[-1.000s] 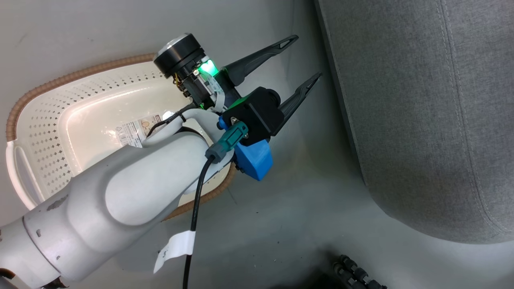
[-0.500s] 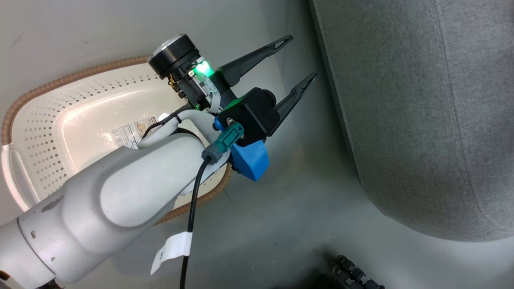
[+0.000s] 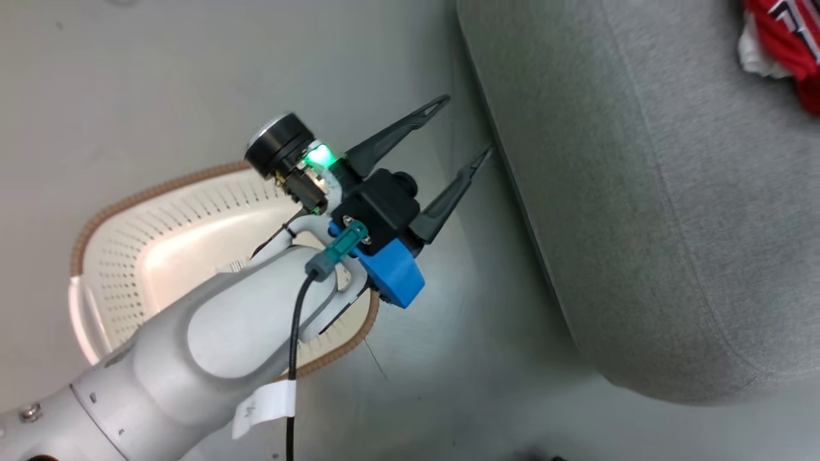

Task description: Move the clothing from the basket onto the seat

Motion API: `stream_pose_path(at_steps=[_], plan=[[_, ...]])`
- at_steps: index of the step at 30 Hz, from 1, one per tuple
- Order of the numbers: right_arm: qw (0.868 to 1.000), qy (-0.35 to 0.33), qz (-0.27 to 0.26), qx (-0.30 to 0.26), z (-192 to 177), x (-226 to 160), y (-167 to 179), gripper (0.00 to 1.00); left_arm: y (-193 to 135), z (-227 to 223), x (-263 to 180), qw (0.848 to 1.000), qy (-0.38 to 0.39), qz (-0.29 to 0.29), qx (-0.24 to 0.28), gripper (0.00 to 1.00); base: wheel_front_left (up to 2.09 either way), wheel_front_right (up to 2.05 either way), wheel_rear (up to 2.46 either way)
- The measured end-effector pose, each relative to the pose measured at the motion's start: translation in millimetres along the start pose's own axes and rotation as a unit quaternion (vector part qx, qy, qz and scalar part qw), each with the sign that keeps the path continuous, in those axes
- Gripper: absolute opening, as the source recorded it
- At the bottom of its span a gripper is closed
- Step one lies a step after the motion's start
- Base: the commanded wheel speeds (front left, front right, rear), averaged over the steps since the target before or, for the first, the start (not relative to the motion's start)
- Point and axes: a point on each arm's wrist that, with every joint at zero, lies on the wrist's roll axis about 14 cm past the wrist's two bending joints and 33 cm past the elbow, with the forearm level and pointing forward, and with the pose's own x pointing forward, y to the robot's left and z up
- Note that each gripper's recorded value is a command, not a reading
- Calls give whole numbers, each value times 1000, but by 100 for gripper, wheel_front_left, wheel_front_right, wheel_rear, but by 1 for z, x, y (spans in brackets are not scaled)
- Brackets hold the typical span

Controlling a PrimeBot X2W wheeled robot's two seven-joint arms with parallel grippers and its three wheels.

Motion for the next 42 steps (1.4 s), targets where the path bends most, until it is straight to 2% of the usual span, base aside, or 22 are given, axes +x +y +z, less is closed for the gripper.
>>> stream_pose_path(at_steps=[7,10,16,22,31,37,42], plan=[[997,-50,57,21,42,-28,21,100,21,38,-25,996,-14,92,2,100,0,0,0],[993,-68,87,37,57,-40,38,100,34,71,-40,989,-46,142,9,100,0,0,0],[980,-99,159,71,84,-59,89,100,60,105,-95,965,-76,248,28,100,0,0,0],[960,-127,229,101,112,-81,140,100,74,122,-155,938,-91,333,40,100,0,0,0],[934,-145,295,138,136,-124,180,100,66,127,-241,893,-104,437,38,100,0,0,0],[927,-140,311,157,135,-150,185,100,48,126,-284,870,-113,479,35,100,0,0,0],[923,-129,320,173,130,-170,187,100,32,120,-309,857,-116,502,32,100,0,0,0]])
